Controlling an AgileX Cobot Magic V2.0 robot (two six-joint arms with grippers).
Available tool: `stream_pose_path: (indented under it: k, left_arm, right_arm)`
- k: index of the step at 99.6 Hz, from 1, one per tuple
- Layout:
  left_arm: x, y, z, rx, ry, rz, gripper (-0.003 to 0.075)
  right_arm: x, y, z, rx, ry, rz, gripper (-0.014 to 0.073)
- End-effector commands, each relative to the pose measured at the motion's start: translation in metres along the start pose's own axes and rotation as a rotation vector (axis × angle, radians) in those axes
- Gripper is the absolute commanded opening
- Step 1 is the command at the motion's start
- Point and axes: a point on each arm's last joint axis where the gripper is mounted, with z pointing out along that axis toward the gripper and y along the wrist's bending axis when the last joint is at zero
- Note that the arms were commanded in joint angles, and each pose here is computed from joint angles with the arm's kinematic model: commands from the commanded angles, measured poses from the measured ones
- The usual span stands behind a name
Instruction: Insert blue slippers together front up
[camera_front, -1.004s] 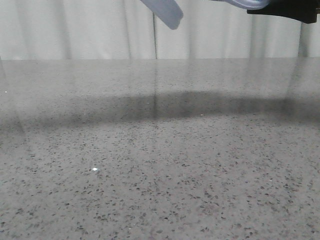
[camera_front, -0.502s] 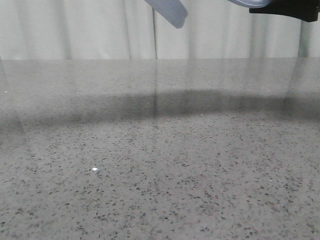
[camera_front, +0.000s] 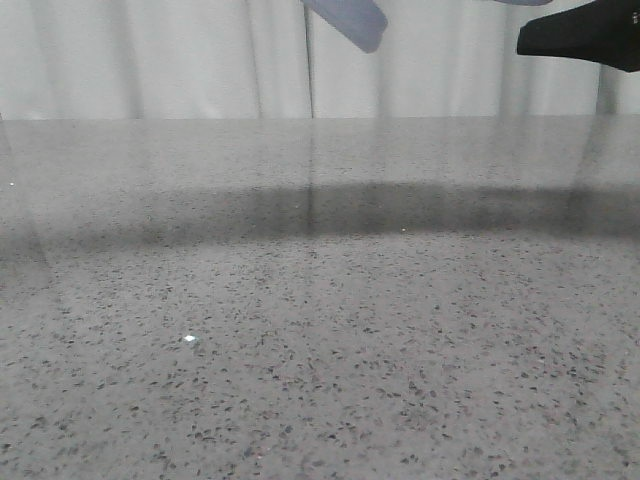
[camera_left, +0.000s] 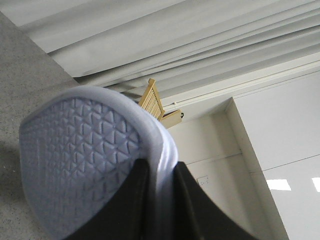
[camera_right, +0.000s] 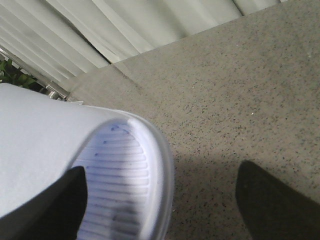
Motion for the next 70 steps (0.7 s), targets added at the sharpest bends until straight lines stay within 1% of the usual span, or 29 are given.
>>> stream_pose_path:
  k: [1,14,34,45,61,70]
  left_arm:
    - [0.005,-0.018,0.001,0.119,0.07,-0.024,0.0016]
    - [0.005,-0.017,0.001,0.115,0.067,-0.021,0.0016]
    - [0.004,-0.017,0.001,0.109,0.06,-0.018,0.0016]
    - [0.004,-0.017,0.001,0.109,0.06,-0.018,0.0016]
    - [0.004,-0.017,0.001,0.108,0.058,-0.018,0.0016]
    - [0.004,-0.016,0.001,0.105,0.052,-0.019,0.0016]
  right_arm:
    - [-0.019,0.026,-0.003,-0.155,-0.096,0.016,0.0565]
    - [-0.026,0.026,-0.003,-0.131,-0.115,-0.001,0.0565]
    - [-0.046,0.036,-0.003,-0.148,-0.155,-0.056,0.0565]
    - [-0.056,0.037,-0.006,-0.137,-0.182,-0.078,0.0565]
    - [-0.068,0.029,-0.017,-0.102,-0.225,-0.095,0.0565]
    - [-0.071,0.022,-0.025,-0.068,-0.228,-0.112,0.0565]
